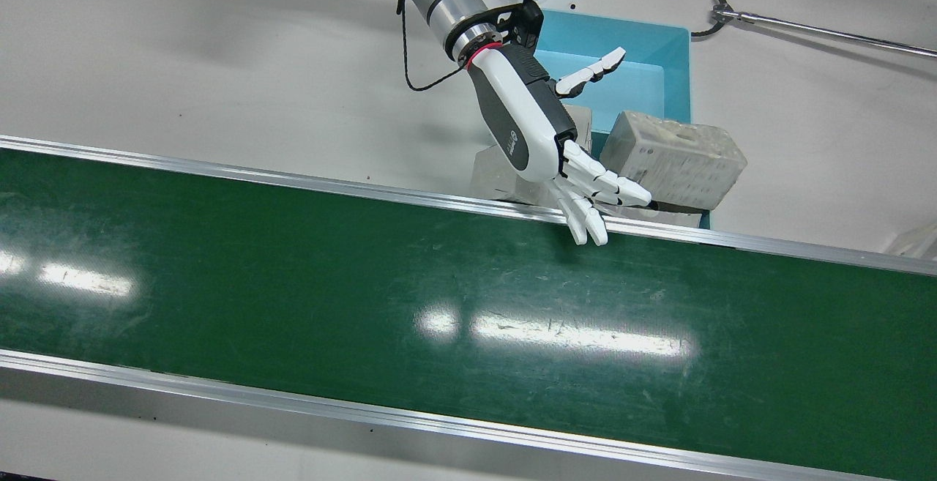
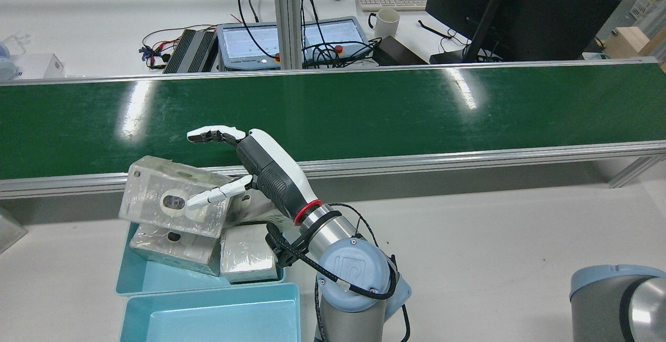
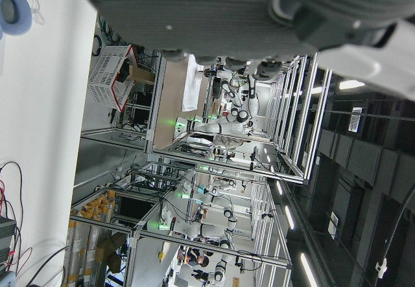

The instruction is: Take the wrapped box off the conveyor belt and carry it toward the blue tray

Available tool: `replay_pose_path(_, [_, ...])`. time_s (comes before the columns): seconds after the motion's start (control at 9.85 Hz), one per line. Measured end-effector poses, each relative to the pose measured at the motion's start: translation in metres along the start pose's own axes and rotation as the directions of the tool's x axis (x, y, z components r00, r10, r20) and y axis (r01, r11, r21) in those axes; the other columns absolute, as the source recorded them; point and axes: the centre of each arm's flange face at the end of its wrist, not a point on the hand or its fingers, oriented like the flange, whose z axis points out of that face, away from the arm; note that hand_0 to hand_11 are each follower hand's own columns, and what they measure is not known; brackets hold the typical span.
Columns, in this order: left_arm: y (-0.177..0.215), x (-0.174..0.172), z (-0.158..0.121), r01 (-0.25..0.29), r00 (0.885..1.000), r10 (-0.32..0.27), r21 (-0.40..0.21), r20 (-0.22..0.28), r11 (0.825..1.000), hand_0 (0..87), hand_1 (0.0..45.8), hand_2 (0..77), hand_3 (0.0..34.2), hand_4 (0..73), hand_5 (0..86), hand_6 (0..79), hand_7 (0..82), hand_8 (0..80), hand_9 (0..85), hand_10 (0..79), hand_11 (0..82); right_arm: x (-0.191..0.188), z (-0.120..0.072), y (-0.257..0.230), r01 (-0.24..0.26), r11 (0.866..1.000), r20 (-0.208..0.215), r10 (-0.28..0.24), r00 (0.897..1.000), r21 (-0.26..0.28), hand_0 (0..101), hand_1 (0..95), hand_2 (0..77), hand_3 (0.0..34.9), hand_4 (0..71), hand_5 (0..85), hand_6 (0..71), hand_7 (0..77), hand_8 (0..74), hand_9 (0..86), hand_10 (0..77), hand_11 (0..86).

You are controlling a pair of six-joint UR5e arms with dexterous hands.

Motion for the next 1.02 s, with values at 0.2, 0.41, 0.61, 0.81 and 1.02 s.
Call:
replay_pose_path(0.2, [0.000,0.000,0.000,0.000,1.000,0.000,0.000,0.000,1.000,0.0,0.0,0.5,0.0,0.0,1.1,0.0,0.5,0.5,0.0,0.0,0.5,-0.036,-0.018,-0.004,-0.018,1.000,0.035,0.019,0.999,-0.023,50,13.6,5.5,3.6,16.4,13.1,8.7,23.5,3.8,3.3,0.0,1.1])
replay_pose_path(0.41, [0.000,0.000,0.000,0.000,1.000,0.000,0.000,0.000,1.000,0.0,0.0,0.5,0.0,0.0,1.1,0.0,0.5,0.5,0.5,0.0,0.5,-0.096,-0.044,-0.028,-0.011,1.000,0.095,0.013,0.995,-0.027,50,14.7,5.5,2.7,16.4,13.1,8.7,24.5,3.3,3.3,0.0,0.5])
replay_pose_path(0.61, [0.000,0.000,0.000,0.000,1.000,0.000,0.000,0.000,1.000,0.0,0.0,0.5,0.0,0.0,1.1,0.5,0.5,0.5,0.0,0.0,0.5,-0.157,-0.064,-0.062,-0.024,1.000,0.163,0.025,0.986,-0.005,54,18.5,19.6,1.5,24.5,37.1,26.2,47.5,19.1,25.1,11.4,1.1])
replay_pose_path(0.81, [0.000,0.000,0.000,0.000,1.000,0.000,0.000,0.000,1.000,0.0,0.0,0.5,0.0,0.0,1.1,0.5,0.5,0.5,0.5,0.0,0.5,-0.210,-0.083,-0.105,-0.045,0.998,0.216,0.034,0.976,0.044,54,24.0,26.7,1.2,26.7,46.4,33.3,55.1,26.2,32.7,20.7,1.1])
replay_pose_path(1.02, [0.000,0.000,0.000,0.000,1.000,0.000,0.000,0.000,1.000,0.0,0.0,0.5,0.0,0.0,1.1,0.0,0.5,0.5,0.0,0.0,0.5,-0.260,-0.108,-0.151,-0.051,0.993,0.259,0.022,0.966,0.105,52,18.0,33.8,0.2,28.9,56.2,39.8,62.7,34.9,40.9,29.5,4.9])
